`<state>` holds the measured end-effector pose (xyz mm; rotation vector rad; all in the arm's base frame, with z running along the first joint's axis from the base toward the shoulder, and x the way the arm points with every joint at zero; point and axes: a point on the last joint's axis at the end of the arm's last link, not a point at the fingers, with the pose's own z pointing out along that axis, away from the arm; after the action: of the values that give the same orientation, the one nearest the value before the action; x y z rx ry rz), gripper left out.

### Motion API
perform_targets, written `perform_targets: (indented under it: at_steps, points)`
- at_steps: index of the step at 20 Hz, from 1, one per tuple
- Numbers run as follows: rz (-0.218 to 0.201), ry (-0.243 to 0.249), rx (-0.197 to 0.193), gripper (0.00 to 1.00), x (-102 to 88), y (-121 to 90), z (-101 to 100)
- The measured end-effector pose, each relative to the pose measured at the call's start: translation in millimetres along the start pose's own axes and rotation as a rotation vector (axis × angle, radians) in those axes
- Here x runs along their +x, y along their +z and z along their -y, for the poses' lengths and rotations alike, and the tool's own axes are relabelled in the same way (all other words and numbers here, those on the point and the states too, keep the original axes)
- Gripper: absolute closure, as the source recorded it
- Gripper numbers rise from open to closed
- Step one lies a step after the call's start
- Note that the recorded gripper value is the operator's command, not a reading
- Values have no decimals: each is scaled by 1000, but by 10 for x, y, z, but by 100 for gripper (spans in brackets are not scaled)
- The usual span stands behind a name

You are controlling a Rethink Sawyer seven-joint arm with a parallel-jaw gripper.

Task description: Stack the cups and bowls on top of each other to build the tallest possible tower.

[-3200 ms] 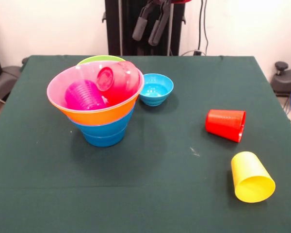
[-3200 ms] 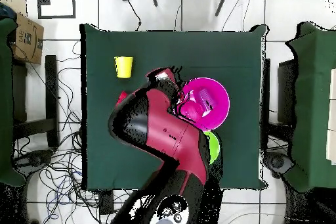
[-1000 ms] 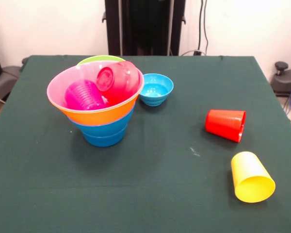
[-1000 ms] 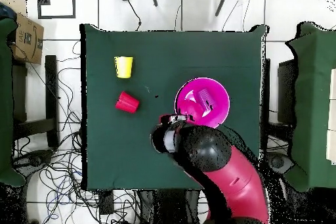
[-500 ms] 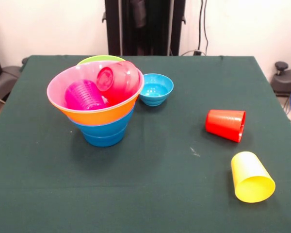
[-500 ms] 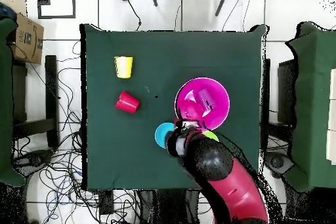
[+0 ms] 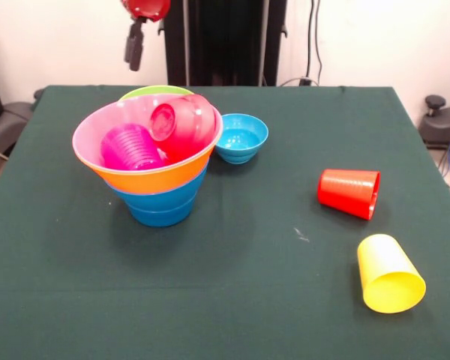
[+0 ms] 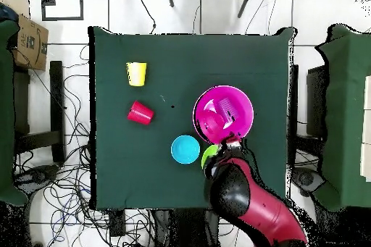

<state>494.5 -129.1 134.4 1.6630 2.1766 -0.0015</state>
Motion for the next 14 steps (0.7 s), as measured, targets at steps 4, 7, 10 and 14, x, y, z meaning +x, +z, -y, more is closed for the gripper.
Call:
perform_targets:
  at_steps: [4,7,10,14]
  points:
    - [31,-51,-8,0,-94,-46,182]
    - [62,-108,-19,0,-230,-165,341]
    - [90,-136,-27,0,-397,-266,493]
    - [141,-116,-30,0,-800,-459,894]
